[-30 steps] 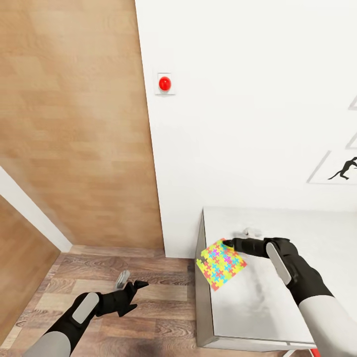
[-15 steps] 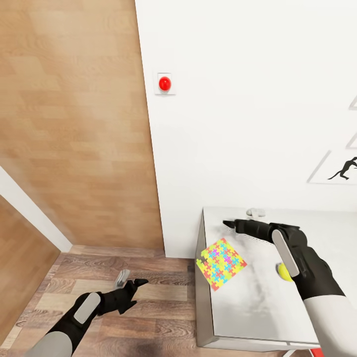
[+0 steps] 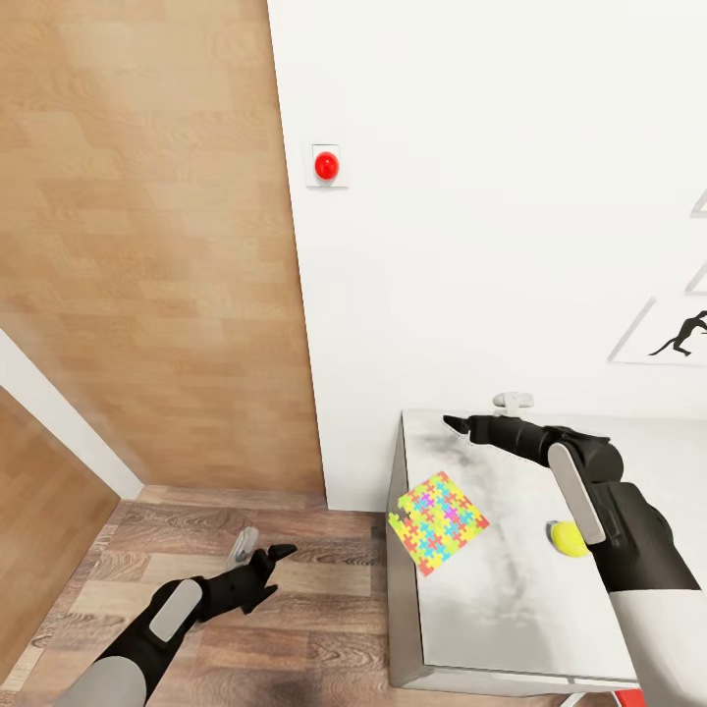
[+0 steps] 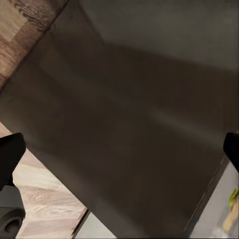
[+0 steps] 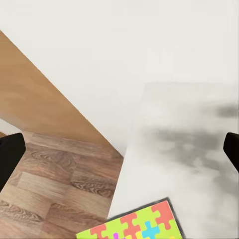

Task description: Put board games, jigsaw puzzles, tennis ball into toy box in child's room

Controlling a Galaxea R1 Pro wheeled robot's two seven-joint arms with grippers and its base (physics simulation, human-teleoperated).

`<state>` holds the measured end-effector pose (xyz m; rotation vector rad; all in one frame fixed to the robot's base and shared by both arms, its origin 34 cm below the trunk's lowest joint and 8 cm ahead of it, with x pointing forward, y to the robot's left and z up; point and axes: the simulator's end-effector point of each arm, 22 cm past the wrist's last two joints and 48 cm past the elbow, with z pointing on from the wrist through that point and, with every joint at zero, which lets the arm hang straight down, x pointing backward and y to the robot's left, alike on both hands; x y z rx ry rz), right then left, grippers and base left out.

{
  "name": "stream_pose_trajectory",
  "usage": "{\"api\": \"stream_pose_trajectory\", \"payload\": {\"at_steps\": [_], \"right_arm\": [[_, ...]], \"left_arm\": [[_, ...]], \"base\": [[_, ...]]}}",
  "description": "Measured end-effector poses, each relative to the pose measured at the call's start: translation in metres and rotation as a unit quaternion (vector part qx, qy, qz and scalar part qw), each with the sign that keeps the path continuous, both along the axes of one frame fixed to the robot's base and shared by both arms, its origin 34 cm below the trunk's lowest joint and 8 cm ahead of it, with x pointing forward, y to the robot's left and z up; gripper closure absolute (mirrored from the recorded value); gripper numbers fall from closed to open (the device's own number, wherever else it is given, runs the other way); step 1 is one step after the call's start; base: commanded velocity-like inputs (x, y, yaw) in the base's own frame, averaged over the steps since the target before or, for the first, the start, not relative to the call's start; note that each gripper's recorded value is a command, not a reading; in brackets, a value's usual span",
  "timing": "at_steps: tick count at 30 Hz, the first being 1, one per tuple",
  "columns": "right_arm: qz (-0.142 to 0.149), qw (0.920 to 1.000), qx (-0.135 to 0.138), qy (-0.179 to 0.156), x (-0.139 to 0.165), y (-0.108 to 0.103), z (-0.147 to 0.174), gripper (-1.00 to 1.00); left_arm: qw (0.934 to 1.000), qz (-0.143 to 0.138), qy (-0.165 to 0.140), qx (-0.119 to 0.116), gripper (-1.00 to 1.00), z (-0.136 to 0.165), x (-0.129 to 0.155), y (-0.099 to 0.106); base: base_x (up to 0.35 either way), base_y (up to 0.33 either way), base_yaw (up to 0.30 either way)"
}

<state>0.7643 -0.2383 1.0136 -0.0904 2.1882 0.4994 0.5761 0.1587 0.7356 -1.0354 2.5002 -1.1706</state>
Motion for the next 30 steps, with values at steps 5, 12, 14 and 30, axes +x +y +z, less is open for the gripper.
{"api": "stream_pose_trajectory", "payload": {"at_steps": [5, 12, 14, 30], "right_arm": [[-0.004, 1.0000, -0.001, -0.009, 0.002, -0.005, 0.007, -1.00], [-0.008, 0.9999, -0.002, -0.015, 0.003, -0.010, 0.013, -1.00], [-0.008, 0.9998, -0.002, -0.016, 0.003, -0.010, 0.013, -1.00], [-0.003, 0.9996, -0.001, 0.029, -0.009, -0.009, 0.000, -1.00]], "left_arm": [[0.9989, 0.007, -0.034, -0.032, -1.00, 0.016, 0.011, -0.008], [0.9946, 0.024, -0.089, -0.048, -1.00, 0.028, 0.024, -0.015], [0.9939, 0.025, -0.097, -0.046, -1.00, 0.027, 0.024, -0.019], [0.9837, -0.018, -0.169, -0.058, -1.00, 0.040, 0.016, -0.060]], "base": [[0.000, 0.000, 0.000], [0.000, 0.000, 0.000], [0.000, 0.000, 0.000], [0.000, 0.000, -0.028]]}}
